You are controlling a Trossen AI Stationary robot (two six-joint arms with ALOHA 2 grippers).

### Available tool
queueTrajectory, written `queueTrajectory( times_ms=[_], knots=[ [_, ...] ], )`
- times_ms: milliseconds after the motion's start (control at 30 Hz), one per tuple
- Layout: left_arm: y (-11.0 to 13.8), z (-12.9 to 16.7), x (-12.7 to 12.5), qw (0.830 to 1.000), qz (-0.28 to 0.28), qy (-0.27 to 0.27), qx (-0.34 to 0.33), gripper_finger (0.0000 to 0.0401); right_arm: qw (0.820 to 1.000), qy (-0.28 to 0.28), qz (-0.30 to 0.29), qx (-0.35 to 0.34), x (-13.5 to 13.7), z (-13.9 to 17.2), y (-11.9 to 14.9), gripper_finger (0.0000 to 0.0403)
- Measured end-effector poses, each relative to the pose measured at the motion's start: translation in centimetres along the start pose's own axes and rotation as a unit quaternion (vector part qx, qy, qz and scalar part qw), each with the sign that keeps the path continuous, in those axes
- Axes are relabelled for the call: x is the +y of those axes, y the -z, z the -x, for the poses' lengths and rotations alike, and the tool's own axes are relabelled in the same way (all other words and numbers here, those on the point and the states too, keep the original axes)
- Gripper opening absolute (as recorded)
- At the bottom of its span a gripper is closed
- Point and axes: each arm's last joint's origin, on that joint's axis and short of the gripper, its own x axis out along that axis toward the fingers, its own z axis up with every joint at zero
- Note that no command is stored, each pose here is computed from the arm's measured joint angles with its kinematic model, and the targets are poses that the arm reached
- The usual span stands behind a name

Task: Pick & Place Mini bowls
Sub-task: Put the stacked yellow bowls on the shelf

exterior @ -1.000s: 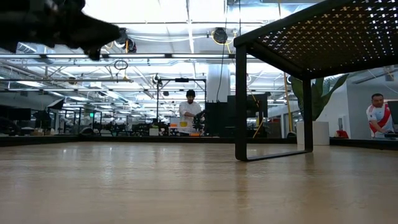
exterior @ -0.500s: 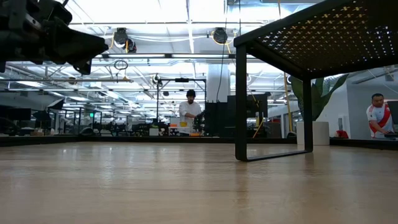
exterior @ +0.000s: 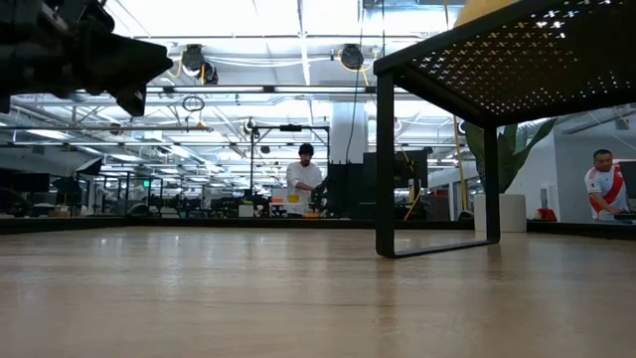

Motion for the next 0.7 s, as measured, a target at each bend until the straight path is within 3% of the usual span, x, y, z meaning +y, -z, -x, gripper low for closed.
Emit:
queueTrajectory(
  times_ms=[167,400,567,700],
  knots=[
    [0.3,0.0,-0.2,0.995,0.093,0.004,0.017,0.0085,0.999,-0.014,-0.031,-0.014,0.1,0.0,-0.3,0.0043],
    [0.4,0.0,-0.5,0.98,0.199,0.013,0.024,0.0085,0.988,-0.014,-0.122,-0.093,-0.2,0.2,-1.8,0.0043],
    [0.6,0.0,-0.7,0.977,0.21,0.012,0.031,0.0085,0.985,-0.014,-0.126,-0.114,-0.2,0.3,-2.2,0.0043],
    [0.7,-0.1,-0.7,0.975,0.221,-0.02,0.025,0.0085,0.985,-0.013,-0.125,-0.12,-0.2,0.3,-2.3,0.0043]
  ],
)
